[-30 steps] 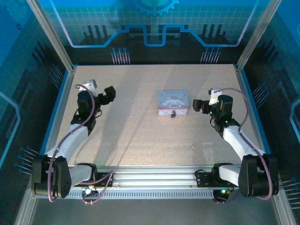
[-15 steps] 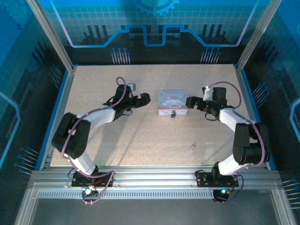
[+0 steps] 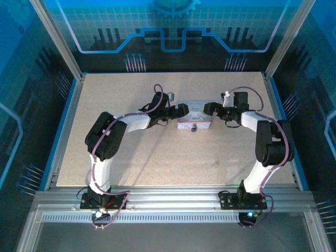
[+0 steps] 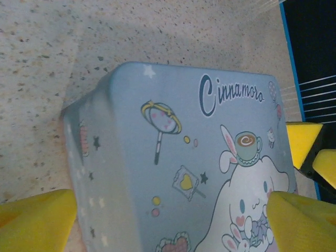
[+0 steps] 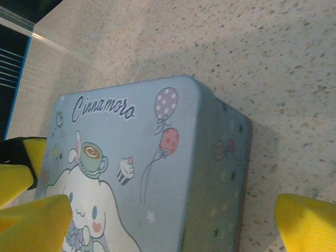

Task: Unlock a padlock with a key

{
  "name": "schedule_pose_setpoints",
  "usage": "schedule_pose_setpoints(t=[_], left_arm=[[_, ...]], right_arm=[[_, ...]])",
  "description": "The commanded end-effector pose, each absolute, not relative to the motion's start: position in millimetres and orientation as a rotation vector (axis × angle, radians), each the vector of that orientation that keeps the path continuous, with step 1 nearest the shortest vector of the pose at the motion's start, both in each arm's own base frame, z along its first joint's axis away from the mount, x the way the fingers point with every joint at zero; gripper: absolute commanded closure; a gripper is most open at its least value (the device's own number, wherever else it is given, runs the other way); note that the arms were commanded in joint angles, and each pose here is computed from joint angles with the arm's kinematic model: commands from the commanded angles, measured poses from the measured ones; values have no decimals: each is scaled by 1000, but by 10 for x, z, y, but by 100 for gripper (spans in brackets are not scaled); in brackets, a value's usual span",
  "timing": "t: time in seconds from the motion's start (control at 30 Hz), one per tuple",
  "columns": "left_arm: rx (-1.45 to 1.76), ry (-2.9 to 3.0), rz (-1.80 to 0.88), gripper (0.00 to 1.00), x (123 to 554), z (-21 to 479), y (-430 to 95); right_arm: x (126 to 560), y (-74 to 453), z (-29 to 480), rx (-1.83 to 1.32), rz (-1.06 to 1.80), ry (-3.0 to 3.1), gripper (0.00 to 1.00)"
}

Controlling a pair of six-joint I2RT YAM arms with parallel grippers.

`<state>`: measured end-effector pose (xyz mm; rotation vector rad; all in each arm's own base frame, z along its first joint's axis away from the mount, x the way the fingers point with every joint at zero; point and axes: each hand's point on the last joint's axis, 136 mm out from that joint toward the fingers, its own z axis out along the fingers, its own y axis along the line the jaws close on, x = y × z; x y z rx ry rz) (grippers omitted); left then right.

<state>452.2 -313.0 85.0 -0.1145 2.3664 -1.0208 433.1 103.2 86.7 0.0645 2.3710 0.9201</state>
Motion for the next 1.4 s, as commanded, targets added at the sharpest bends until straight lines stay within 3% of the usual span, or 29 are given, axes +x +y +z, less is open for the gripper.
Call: schedule_pose_setpoints(t=[0.0,0.2,0.8,1.2,1.37], left_arm=[[-98,2356,-1073,6,4535,927,-3236],[-75,2341,-1066,6,4504,998,-3213],[-163,2327,-928,5,4373,1057,-2534],[-182,2296,-719,1,4218,1213,-2027],[-148,2297,-740,1,3933,1342,-2031]], right_arm=[[4268,1248,895,14,1035,2382,3],[4119,1489,933,-69,1117,2385,9],[3549,2137,987,-239,1107,2454,9],[3426,1549,1059,-76,651,2540,2],[2891,1264,982,-26,516,2658,7]])
